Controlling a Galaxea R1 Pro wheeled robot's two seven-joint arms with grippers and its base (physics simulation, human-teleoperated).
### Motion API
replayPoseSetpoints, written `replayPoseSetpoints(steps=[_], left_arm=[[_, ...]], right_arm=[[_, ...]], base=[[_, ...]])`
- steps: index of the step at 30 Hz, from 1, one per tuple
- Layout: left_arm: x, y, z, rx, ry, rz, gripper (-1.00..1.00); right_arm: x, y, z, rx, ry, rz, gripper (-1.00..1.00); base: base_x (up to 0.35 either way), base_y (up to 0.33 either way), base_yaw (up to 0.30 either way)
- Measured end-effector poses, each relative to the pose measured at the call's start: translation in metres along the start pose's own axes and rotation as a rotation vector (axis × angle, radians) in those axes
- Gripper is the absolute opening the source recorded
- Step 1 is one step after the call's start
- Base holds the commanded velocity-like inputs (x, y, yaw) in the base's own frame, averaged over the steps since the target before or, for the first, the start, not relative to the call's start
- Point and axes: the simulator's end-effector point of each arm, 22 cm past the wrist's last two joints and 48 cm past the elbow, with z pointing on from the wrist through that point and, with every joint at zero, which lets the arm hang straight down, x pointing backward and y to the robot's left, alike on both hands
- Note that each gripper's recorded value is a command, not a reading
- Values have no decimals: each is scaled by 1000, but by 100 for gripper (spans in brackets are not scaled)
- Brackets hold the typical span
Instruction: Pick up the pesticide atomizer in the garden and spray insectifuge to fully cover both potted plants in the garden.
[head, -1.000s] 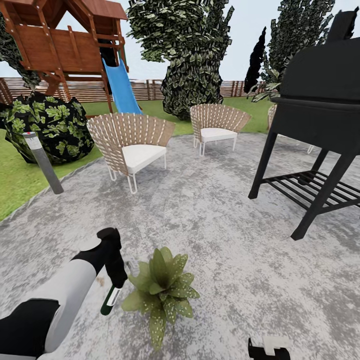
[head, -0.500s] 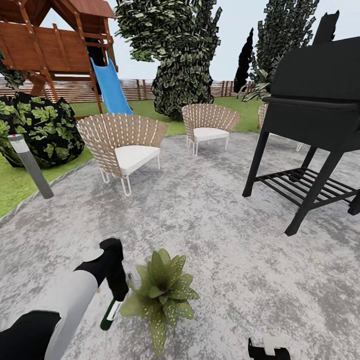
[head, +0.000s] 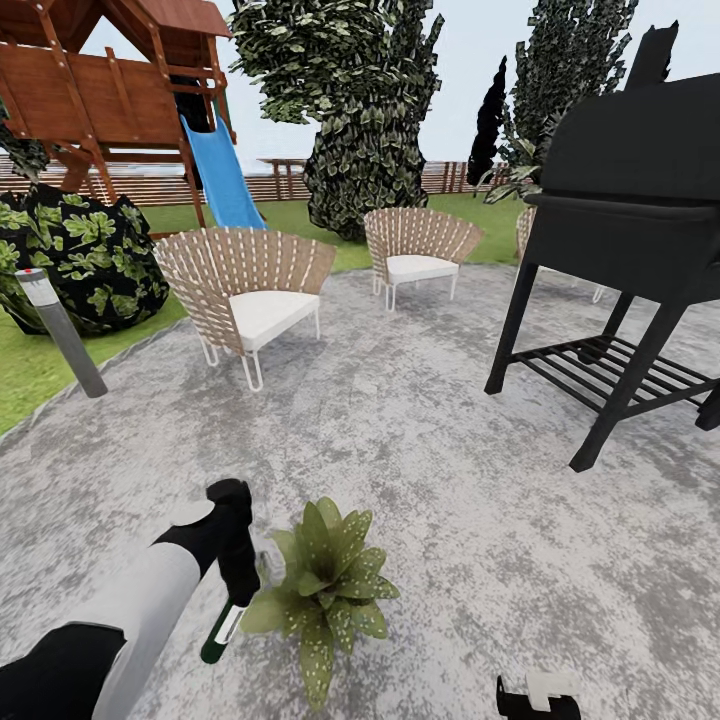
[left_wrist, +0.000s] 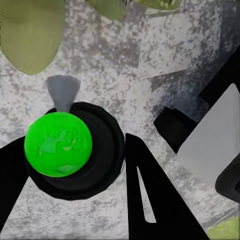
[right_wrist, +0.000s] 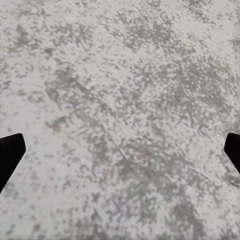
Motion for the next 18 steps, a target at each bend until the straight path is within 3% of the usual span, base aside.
replayPoseSetpoints(steps=[6, 12, 18], left_arm=[[-20, -4, -12, -8, -28, 13, -100], [-45, 21, -60, -96, -100, 25, -100], [-34, 13, -39, -71, -72, 22, -100]], right_arm=[[0, 0, 0, 0, 0, 0, 100], [0, 0, 0, 0, 0, 0, 100], [0, 0, 0, 1, -1, 0, 100]], base=[[0, 0, 0], [0, 0, 0], [40, 23, 0]])
